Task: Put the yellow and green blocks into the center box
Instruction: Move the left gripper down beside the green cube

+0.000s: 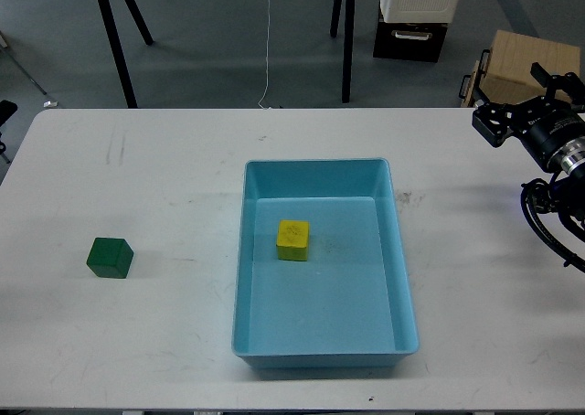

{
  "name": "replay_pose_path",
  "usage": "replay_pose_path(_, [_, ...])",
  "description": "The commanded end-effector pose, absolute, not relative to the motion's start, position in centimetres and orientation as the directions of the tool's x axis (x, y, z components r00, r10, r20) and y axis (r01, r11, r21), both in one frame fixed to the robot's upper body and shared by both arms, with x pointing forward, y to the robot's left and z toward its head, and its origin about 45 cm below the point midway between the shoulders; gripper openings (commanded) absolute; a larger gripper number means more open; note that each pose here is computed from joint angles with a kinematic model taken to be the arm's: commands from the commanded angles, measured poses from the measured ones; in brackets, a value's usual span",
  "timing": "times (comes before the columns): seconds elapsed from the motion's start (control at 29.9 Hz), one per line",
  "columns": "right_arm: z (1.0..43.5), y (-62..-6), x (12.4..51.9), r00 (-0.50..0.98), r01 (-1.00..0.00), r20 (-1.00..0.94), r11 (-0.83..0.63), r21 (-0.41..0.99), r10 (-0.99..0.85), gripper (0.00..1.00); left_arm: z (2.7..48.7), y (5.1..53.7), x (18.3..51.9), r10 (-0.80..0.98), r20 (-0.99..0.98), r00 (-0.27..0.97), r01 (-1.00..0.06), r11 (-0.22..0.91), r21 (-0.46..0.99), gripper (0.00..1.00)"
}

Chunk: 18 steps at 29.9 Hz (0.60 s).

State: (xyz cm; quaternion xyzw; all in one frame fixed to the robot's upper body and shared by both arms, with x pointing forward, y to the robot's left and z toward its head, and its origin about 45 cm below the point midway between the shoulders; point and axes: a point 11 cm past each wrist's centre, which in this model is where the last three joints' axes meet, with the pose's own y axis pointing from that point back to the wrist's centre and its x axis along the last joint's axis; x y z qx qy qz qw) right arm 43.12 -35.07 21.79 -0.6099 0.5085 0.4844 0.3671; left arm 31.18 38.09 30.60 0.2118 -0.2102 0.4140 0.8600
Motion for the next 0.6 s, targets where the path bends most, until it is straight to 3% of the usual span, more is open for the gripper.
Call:
replay_pose_path(0.0, [21.7,-35.1,43.1,0.012,-0.976,-0.964,-0.211,0.045,-0.264,0.99,29.4,37.4,29.5,0.398,0.636,0.661,-0.701,0.630,0.334,1.00])
replay_pose_path(0.23, [21.9,-35.1,43.1,0.016,-0.977,-0.964,-0.208,0.041,-0.264,1.00,27.8,38.8,27.4,0.190,0.645,0.740,-0.605,0.608,0.514,1.00])
replay_pose_path(0.4, [21.9,-35.1,43.2,0.017,-0.978,-0.965,-0.205,0.039,-0.262,0.99,28.3,39.9,26.9,0.142,0.615,0.776,-0.568,0.580,0.584,1.00])
replay_pose_path(0.57, [22.1,-35.1,43.2,0.021,-0.979,-0.965,-0.200,0.033,-0.262,1.00,26.8,41.7,27.0,0.061,0.611,0.790,-0.558,0.487,0.673,1.00])
